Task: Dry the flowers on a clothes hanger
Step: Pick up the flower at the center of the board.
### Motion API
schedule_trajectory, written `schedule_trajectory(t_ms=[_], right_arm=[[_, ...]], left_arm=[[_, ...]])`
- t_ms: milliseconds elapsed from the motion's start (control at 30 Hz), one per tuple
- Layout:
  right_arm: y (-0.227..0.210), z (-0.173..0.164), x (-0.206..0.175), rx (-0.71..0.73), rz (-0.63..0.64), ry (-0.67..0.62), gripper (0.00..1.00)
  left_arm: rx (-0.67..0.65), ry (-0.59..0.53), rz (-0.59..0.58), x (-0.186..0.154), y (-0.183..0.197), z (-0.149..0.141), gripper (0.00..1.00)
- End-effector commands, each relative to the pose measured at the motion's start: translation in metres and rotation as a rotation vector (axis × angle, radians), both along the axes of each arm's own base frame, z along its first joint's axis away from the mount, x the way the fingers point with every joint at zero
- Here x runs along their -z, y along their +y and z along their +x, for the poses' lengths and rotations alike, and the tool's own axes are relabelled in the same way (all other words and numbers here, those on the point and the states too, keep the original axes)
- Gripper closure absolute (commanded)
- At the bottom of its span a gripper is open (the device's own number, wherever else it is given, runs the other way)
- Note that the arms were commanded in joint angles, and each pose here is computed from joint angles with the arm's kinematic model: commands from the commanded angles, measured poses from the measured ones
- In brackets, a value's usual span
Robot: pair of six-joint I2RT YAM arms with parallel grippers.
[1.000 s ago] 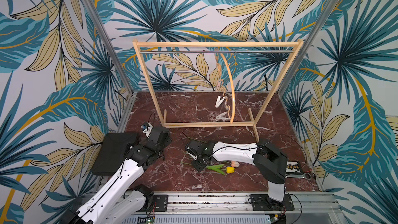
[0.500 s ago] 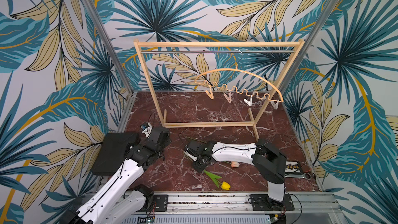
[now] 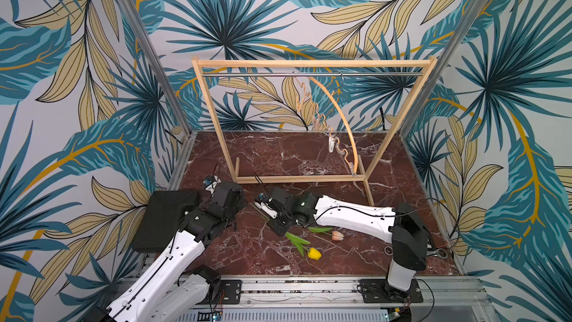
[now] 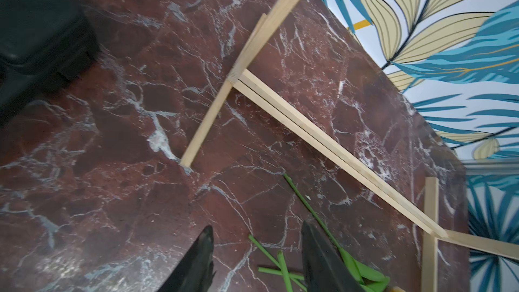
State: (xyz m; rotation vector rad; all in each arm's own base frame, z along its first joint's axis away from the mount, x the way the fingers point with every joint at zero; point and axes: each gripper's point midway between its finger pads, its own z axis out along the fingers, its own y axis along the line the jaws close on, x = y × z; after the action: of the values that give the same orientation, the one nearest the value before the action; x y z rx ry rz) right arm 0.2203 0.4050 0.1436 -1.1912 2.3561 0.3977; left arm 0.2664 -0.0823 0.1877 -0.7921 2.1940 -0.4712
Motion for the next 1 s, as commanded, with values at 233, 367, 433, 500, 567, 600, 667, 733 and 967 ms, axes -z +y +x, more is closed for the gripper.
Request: schedule_trajectory(t_ms=[233, 367, 433, 500, 567, 600, 667, 733, 967], right_arm=[[0.022, 0.016, -0.066, 0.099, 0.269, 0.021, 1.0], [0.02, 0.021, -0.076, 0.149, 0.312, 0.017, 1.0], [0.016, 0.026, -0.081, 0.186, 0.334, 0.002, 1.0], [0.013, 0.029, -0.087, 0.211, 0.362, -0.004, 1.0], [0.011, 0.028, -0.091, 0.219, 0.381, 0.0, 1.0], [0.01, 0.028, -0.092, 0.221, 0.386, 0.004, 1.0], [0.01, 0.027, -0.096, 0.226, 0.4, 0.01, 1.0], [0.009, 0.026, -0.099, 0.235, 0.415, 0.012, 1.0], [0.0, 0.022, -0.111, 0.273, 0.45, 0.028, 0.98]], left_arm=[[0.188, -0.167, -0.197, -0.044, -0.051, 0.014, 0.48], [0.224, -0.15, -0.215, -0.041, -0.058, 0.012, 0.57], [0.233, -0.137, -0.219, -0.037, -0.061, 0.012, 0.63], [0.243, -0.13, -0.226, -0.035, -0.063, 0.013, 0.68], [0.256, -0.124, -0.231, -0.033, -0.067, 0.013, 0.72], [0.26, -0.125, -0.234, -0.034, -0.068, 0.014, 0.75], [0.267, -0.129, -0.236, -0.036, -0.07, 0.016, 0.8], [0.274, -0.137, -0.243, -0.038, -0.072, 0.017, 0.86], [0.29, -0.173, -0.258, -0.049, -0.078, 0.024, 1.0]])
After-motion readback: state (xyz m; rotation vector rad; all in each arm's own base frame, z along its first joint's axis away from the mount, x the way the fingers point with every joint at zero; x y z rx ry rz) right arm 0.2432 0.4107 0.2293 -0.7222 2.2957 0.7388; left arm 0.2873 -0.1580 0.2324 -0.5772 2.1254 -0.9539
